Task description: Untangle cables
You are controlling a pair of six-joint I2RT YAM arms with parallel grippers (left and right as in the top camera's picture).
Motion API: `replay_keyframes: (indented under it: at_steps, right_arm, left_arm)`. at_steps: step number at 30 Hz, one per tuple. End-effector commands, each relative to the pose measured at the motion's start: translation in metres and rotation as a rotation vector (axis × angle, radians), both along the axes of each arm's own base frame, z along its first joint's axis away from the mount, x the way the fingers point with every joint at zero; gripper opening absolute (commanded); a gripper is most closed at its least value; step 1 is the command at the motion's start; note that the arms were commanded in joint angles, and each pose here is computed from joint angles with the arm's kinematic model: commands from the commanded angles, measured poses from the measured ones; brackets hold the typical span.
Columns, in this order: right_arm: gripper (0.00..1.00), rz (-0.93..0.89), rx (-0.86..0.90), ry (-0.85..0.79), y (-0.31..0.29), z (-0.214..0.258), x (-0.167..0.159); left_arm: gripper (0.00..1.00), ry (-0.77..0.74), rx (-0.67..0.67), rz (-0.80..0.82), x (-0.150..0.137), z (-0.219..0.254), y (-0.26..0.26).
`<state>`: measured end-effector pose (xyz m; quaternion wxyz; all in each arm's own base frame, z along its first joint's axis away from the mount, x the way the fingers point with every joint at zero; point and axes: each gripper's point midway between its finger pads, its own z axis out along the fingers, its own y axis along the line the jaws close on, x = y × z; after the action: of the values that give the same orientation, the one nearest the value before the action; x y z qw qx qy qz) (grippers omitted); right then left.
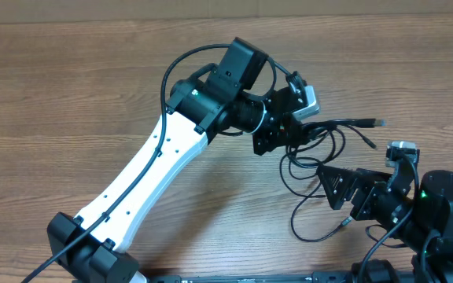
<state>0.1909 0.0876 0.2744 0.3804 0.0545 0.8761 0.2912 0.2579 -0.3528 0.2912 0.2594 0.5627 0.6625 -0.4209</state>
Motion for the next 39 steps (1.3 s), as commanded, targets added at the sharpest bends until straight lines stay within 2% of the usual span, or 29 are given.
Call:
replay_keyframes:
  at_steps: [1,9,10,12,13,15,16,18,22,24,25,26,27,28,29,30,34,39]
  right_arm:
    - [0.97,0.045,-0.021,-0.066,0.003,0.015,-0.002]
    - [0.95,0.032,-0.033,-0.082,0.0,0.016,0.001]
    - [0.91,0.032,-0.033,-0.09,0.0,0.018,0.002]
    - [0.7,0.032,-0.031,-0.109,0.001,0.022,0.004]
    - [0.64,0.032,-0.031,-0.111,0.001,0.022,0.004]
    - [0.41,0.032,-0.03,-0.113,0.001,0.023,0.005]
    - [0.34,0.032,-0.03,-0.115,0.001,0.023,0.005]
    - [0.28,0.031,-0.029,-0.121,0.001,0.024,0.005]
    - [0.24,0.033,-0.028,-0.122,0.001,0.024,0.005]
    - [0.16,0.041,-0.023,-0.122,0.003,0.025,0.005]
    - [0.04,0.04,-0.023,-0.121,0.003,0.025,0.005]
    - [0.04,0.04,-0.023,-0.121,0.003,0.025,0.005]
    - [0.04,0.04,-0.023,-0.121,0.003,0.025,0.005]
    - [0.04,0.04,-0.023,-0.121,0.003,0.025,0.005]
    - [0.04,0.039,-0.023,-0.121,0.002,0.025,0.005]
    - [0.04,0.039,-0.023,-0.121,0.002,0.025,0.005]
    - [0.04,-0.033,-0.04,-0.091,-0.008,0.019,0.007]
    - [0.04,-0.069,-0.042,-0.076,-0.013,0.016,0.008]
  left_arm:
    - [0.04,-0.027,-0.138,-0.118,-0.023,0.036,-0.008]
    - [0.04,0.037,-0.224,-0.206,-0.041,0.052,-0.009]
    - [0.04,0.048,-0.236,-0.22,-0.044,0.054,-0.009]
    - [0.04,0.058,-0.245,-0.23,-0.046,0.056,-0.008]
    - [0.04,0.058,-0.246,-0.231,-0.046,0.056,-0.008]
    - [0.04,0.06,-0.245,-0.23,-0.046,0.056,-0.008]
    - [0.04,0.062,-0.245,-0.229,-0.046,0.056,-0.008]
    - [0.04,0.076,-0.241,-0.223,-0.046,0.056,-0.008]
    - [0.04,0.078,-0.24,-0.224,-0.047,0.056,-0.009]
    - [0.04,0.078,-0.24,-0.228,-0.048,0.056,-0.01]
    - [0.04,0.077,-0.238,-0.226,-0.048,0.056,-0.01]
    - [0.09,0.075,-0.234,-0.222,-0.047,0.055,-0.01]
    - [0.28,0.072,-0.23,-0.218,-0.046,0.054,-0.01]
    - [0.63,0.075,-0.221,-0.208,-0.045,0.052,-0.01]
    - [0.76,0.085,-0.206,-0.189,-0.043,0.05,-0.01]
    - [0.84,0.094,-0.185,-0.159,-0.039,0.047,-0.01]
    - [1.0,0.159,-0.103,-0.011,-0.018,0.037,-0.004]
    - [1.0,0.195,-0.055,0.096,-0.002,0.03,0.003]
